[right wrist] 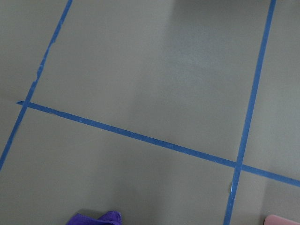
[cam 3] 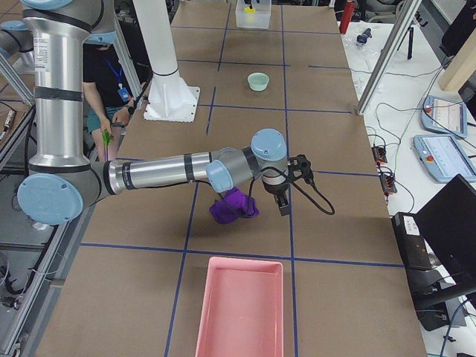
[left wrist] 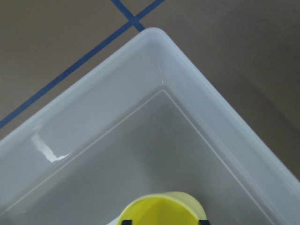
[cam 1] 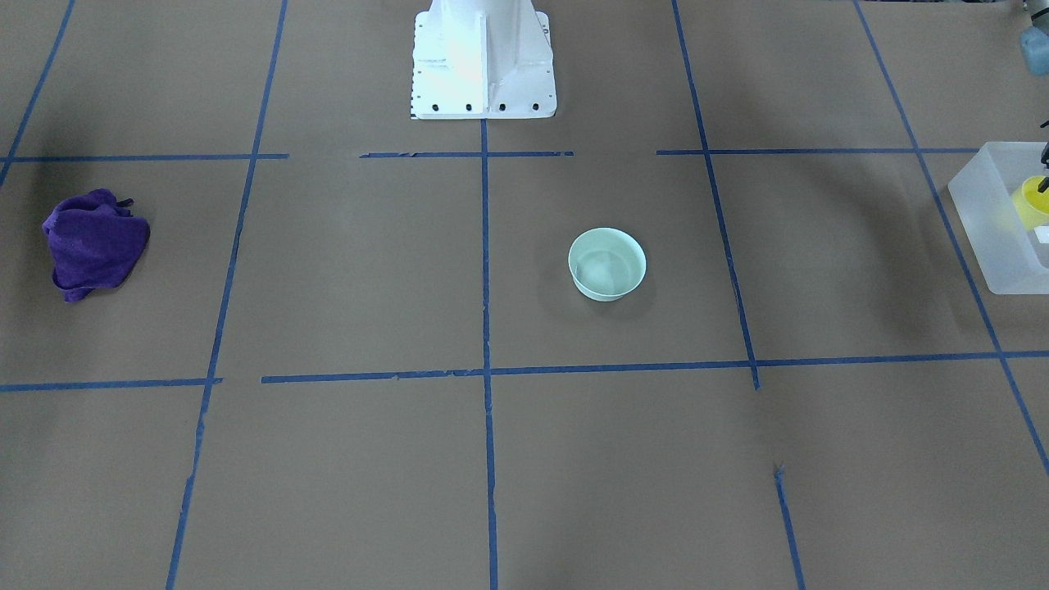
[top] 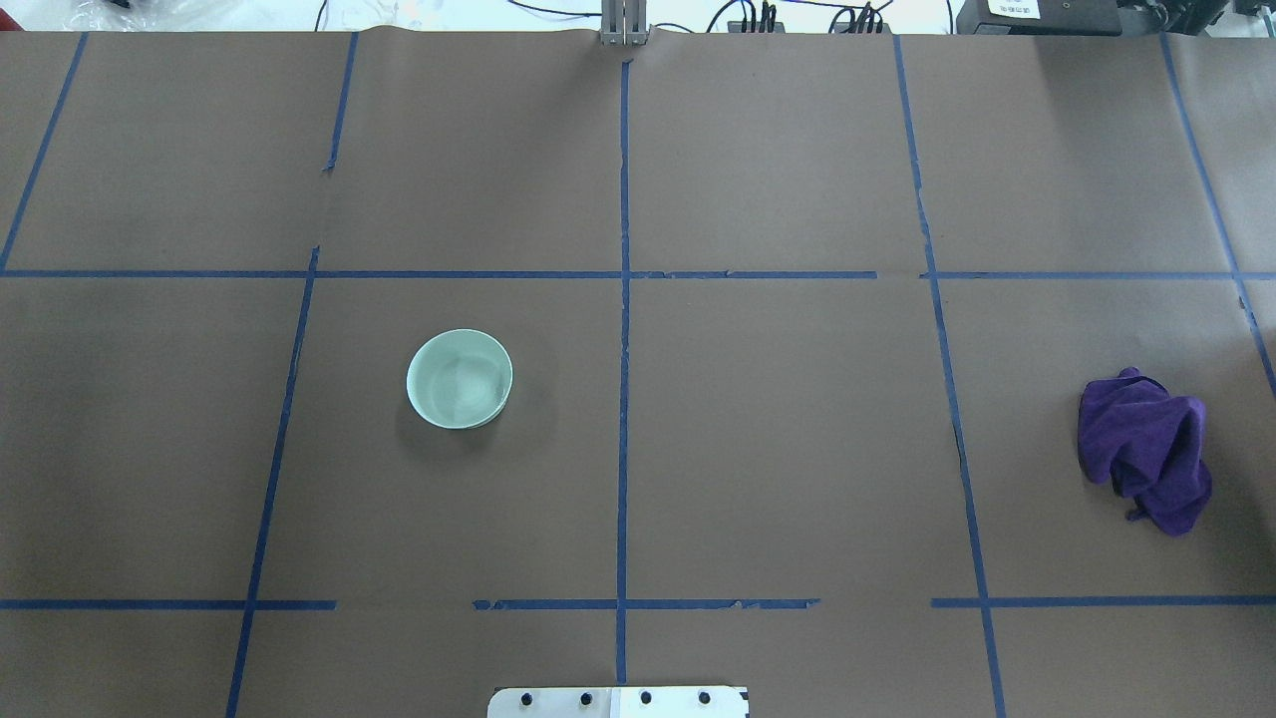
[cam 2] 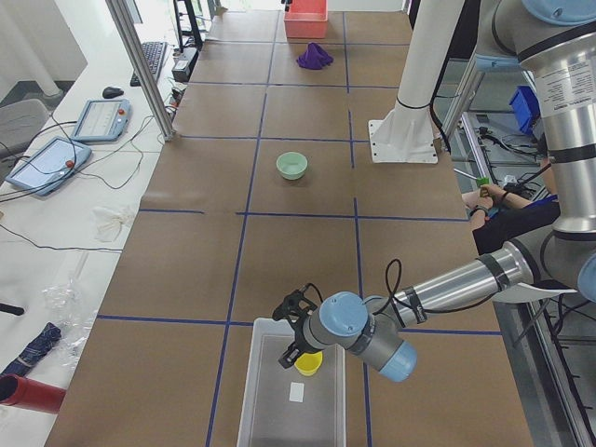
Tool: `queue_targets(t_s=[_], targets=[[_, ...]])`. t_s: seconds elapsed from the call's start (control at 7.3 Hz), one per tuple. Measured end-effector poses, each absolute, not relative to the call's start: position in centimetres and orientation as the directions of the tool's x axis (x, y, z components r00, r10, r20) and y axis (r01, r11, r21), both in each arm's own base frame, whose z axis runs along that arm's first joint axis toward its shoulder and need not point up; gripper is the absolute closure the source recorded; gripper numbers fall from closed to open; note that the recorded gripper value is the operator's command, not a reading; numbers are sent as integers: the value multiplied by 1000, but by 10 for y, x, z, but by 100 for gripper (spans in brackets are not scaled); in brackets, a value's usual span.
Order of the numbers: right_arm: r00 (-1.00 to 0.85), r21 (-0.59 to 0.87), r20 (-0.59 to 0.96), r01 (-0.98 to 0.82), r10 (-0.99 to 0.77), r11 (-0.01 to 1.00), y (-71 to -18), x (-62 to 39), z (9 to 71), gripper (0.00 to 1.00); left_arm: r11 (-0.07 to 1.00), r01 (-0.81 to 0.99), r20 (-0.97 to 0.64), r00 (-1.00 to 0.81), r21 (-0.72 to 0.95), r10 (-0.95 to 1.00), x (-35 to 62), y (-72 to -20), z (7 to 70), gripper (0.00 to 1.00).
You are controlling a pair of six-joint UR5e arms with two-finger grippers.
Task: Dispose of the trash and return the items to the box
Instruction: 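Lift the yellow cup and drop it into the clear bin, then reach the right gripper down and grasp the purple cloth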
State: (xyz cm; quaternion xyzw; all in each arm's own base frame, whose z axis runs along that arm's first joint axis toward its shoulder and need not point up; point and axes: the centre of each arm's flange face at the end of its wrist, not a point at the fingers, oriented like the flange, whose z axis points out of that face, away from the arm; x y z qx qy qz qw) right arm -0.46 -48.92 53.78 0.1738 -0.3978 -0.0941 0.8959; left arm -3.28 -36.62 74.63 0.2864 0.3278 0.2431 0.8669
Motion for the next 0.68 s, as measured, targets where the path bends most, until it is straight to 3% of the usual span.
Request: queue_targets(t_s=[0.27, 0.68], targets=[[635, 484, 657, 57, -406, 873, -492, -48, 516, 0, 720, -230, -430, 671, 654, 605, -30, -416, 676, 0], [653, 459, 649, 72, -390, 885, -468, -140, 521, 1, 709, -225, -419, 674, 668, 609, -29, -446, 616, 0]])
